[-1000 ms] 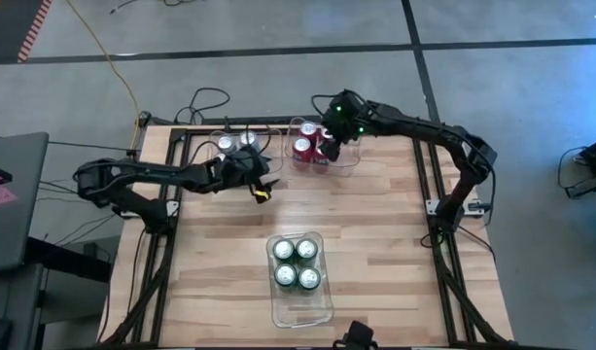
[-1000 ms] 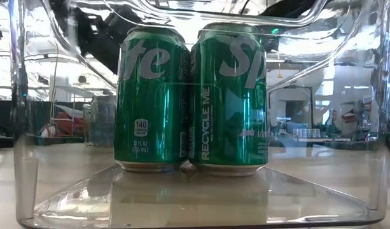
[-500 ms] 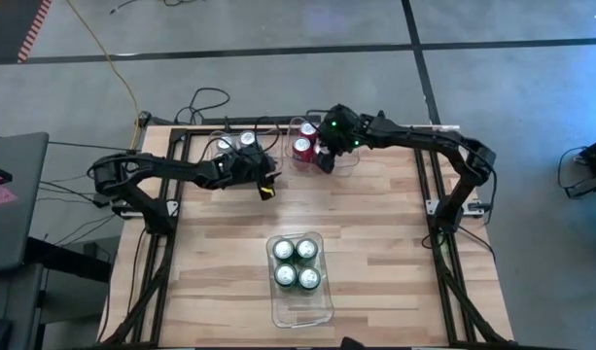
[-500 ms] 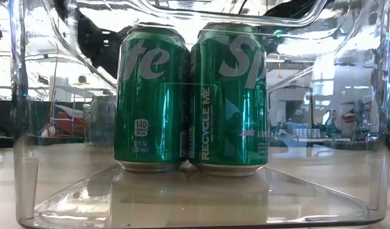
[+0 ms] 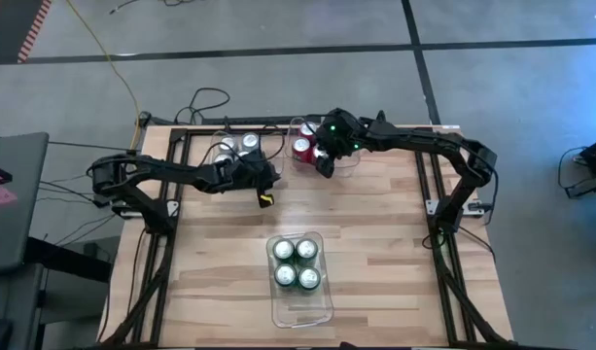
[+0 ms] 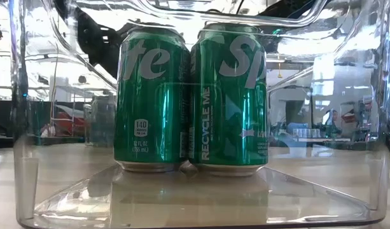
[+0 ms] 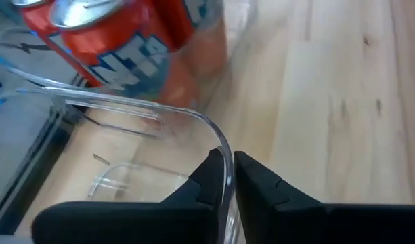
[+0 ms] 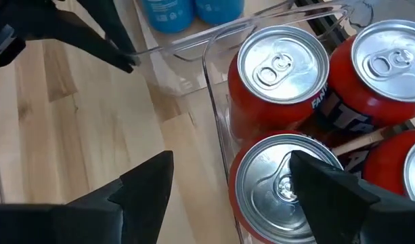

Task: Sort soda cans
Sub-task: Move the top left transparent bin to the top left of the table

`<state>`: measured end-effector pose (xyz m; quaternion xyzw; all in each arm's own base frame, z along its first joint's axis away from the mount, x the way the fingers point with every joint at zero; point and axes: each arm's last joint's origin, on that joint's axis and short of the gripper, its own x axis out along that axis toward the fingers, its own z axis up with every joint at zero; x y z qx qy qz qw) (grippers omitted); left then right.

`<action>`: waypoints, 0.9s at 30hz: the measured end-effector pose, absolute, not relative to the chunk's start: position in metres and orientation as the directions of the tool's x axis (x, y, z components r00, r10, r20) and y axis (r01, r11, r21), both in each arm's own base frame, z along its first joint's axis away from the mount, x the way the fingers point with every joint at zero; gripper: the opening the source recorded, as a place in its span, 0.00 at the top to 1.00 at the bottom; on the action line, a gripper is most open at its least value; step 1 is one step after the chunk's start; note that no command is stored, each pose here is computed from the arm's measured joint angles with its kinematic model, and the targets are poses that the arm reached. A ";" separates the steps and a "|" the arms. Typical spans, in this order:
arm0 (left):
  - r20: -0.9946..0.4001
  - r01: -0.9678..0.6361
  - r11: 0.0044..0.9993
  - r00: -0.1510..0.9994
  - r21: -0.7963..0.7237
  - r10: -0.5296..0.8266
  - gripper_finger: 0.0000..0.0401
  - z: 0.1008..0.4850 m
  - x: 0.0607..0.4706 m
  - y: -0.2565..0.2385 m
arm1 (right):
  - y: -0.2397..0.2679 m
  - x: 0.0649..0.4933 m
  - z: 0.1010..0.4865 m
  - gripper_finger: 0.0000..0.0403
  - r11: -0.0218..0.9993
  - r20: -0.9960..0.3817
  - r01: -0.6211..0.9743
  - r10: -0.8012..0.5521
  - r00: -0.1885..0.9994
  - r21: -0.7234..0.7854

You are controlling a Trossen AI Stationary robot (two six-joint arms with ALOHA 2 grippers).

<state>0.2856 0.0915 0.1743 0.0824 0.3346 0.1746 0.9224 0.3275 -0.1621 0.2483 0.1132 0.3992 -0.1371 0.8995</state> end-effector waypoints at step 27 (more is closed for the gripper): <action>-0.823 -0.026 0.988 0.550 0.153 0.142 0.95 0.202 0.232 0.027 | -0.148 0.307 0.291 0.23 0.924 -0.683 0.367 -0.203 0.701 0.103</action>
